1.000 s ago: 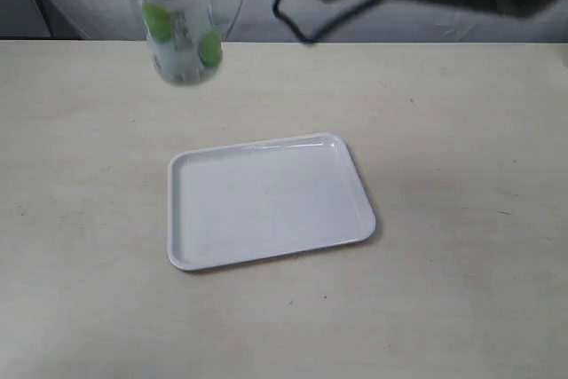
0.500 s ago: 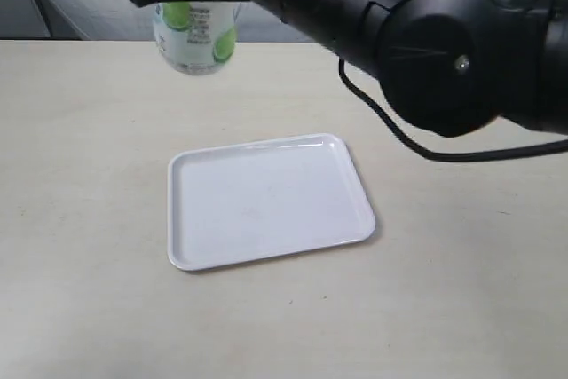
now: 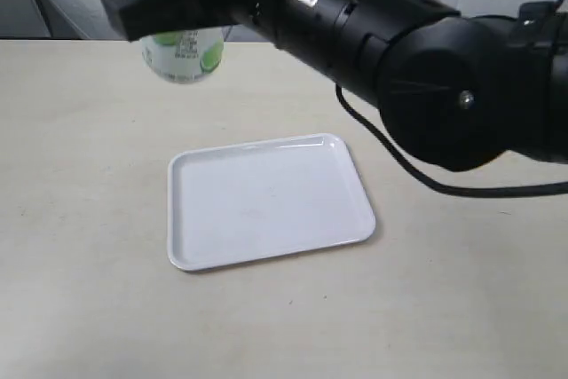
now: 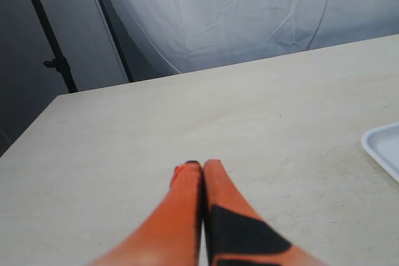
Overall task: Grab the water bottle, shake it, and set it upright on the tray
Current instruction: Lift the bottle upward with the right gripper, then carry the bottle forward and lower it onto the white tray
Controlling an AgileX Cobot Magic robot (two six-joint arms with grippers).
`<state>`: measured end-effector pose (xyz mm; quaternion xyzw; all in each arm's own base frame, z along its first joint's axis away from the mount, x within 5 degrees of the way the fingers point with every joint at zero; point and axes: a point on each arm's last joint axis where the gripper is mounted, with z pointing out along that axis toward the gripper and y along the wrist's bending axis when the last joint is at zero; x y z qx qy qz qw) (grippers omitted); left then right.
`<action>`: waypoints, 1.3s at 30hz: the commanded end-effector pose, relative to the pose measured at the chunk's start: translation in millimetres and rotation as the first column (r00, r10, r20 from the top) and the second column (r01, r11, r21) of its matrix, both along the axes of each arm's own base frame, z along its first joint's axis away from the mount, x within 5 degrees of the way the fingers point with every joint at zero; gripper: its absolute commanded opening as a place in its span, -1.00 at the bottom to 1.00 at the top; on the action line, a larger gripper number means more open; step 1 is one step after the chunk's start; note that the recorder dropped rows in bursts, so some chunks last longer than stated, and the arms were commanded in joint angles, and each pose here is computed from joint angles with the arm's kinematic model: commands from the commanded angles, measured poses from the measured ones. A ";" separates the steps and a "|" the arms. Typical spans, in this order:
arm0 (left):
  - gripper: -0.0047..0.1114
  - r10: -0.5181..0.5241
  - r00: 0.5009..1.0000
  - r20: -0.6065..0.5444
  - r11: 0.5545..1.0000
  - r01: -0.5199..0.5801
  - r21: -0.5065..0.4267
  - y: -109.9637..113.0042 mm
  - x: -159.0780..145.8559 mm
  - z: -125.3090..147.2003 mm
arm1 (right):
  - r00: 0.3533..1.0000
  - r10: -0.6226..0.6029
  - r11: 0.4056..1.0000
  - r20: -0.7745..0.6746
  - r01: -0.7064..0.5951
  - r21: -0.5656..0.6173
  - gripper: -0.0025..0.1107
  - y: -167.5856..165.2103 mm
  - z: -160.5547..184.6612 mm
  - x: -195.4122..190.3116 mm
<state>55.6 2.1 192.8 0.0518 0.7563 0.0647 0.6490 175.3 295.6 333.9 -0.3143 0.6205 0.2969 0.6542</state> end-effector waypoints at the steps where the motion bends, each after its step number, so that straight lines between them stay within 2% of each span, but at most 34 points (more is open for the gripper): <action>1: -0.91 0.000 1.000 0.005 1.000 0.001 -0.007 -0.1 -0.1 -0.6 | 0.988 -0.027 0.985 -0.152 0.000 -0.175 -0.97 8.4 -58.0 13.7; 4: -0.91 0.000 1.000 0.005 1.000 0.001 -0.007 -0.1 -0.1 -0.6 | 0.978 0.032 0.975 -0.205 -0.076 -0.210 -0.97 22.5 -73.1 0.4; 8: -0.91 0.000 1.000 0.005 1.000 0.001 -0.007 -0.1 -0.1 -0.6 | 0.974 0.207 0.933 -0.093 -0.225 -0.282 -0.97 41.0 -73.2 -34.2; 10: -0.91 0.000 1.000 0.005 1.000 0.001 -0.007 -0.1 -0.1 -0.6 | 0.975 0.204 0.932 -0.087 -0.220 -0.286 -0.97 41.0 -73.1 -34.2; 13: -0.91 0.000 1.000 0.005 1.000 0.001 -0.007 -0.1 -0.1 -0.6 | 0.992 -0.013 0.966 -0.122 -0.019 -0.256 -0.97 21.7 -73.6 3.1; 14: -0.91 0.000 1.000 0.005 1.000 0.001 -0.007 -0.1 -0.1 -0.6 | 0.975 -0.168 0.965 -0.144 0.133 -0.226 -0.97 7.8 -73.2 23.1; 16: -0.91 0.000 1.000 0.005 1.000 0.001 -0.007 -0.1 -0.1 -0.6 | 0.891 -0.410 0.910 -0.198 0.384 -0.157 -0.97 -18.7 -70.8 50.0; 17: -0.91 0.000 1.000 0.005 1.000 0.001 -0.007 -0.1 -0.1 -0.6 | 0.860 -0.453 0.892 -0.235 0.434 -0.130 -0.97 -25.6 -68.8 54.3; 18: -0.91 0.000 1.000 0.005 1.000 0.001 -0.007 -0.1 -0.1 -0.6 | 0.869 -0.429 0.903 -0.247 0.409 -0.132 -0.97 -25.0 -67.0 52.7; 20: -0.91 0.000 1.000 0.005 1.000 0.001 -0.007 -0.1 -0.1 -0.6 | 0.942 -0.224 0.967 -0.250 0.183 -0.177 -0.97 -5.4 -66.6 32.7; 21: -0.91 0.000 1.000 0.005 1.000 0.001 -0.007 -0.1 -0.1 -0.6 | 0.958 -0.133 0.978 -0.253 0.084 -0.193 -0.97 4.0 -67.9 20.8; 23: -0.91 0.000 1.000 0.005 1.000 0.001 -0.007 -0.1 -0.1 -0.6 | 0.981 0.033 0.973 -0.192 -0.075 -0.217 -0.97 24.2 -68.6 -7.3; 25: -0.91 0.000 1.000 0.005 1.000 0.001 -0.007 -0.1 -0.1 -0.6 | 0.988 0.112 0.956 -0.110 -0.138 -0.260 -0.97 33.1 -68.3 -23.0; 27: -0.91 0.000 1.000 0.005 1.000 0.001 -0.007 -0.1 -0.1 -0.6 | 0.995 0.068 0.961 -0.074 -0.085 -0.263 -0.97 30.0 -66.5 -16.9; 29: -0.91 0.000 1.000 0.005 1.000 0.001 -0.007 -0.1 -0.1 -0.6 | 0.982 -0.155 0.968 -0.107 0.129 -0.215 -0.97 12.6 -64.9 9.1; 31: -0.91 0.000 1.000 0.005 1.000 0.001 -0.007 -0.1 -0.1 -0.6 | 0.915 -0.383 0.915 -0.125 0.357 -0.189 -0.97 -8.7 -64.6 31.0; 32: -0.91 0.000 1.000 0.005 1.000 0.001 -0.007 -0.1 -0.1 -0.6 | 0.872 -0.468 0.879 -0.141 0.444 -0.174 -0.97 -18.1 -64.5 38.4; 33: -0.91 0.000 1.000 0.005 1.000 0.001 -0.007 -0.1 -0.1 -0.6 | 0.853 -0.499 0.863 -0.152 0.474 -0.172 -0.97 -22.3 -64.3 41.0; 39: -0.91 0.000 1.000 0.005 1.000 0.001 -0.007 -0.1 -0.1 -0.6 | 0.939 -0.312 0.933 -0.148 0.274 -0.232 -0.97 -3.8 -74.4 34.2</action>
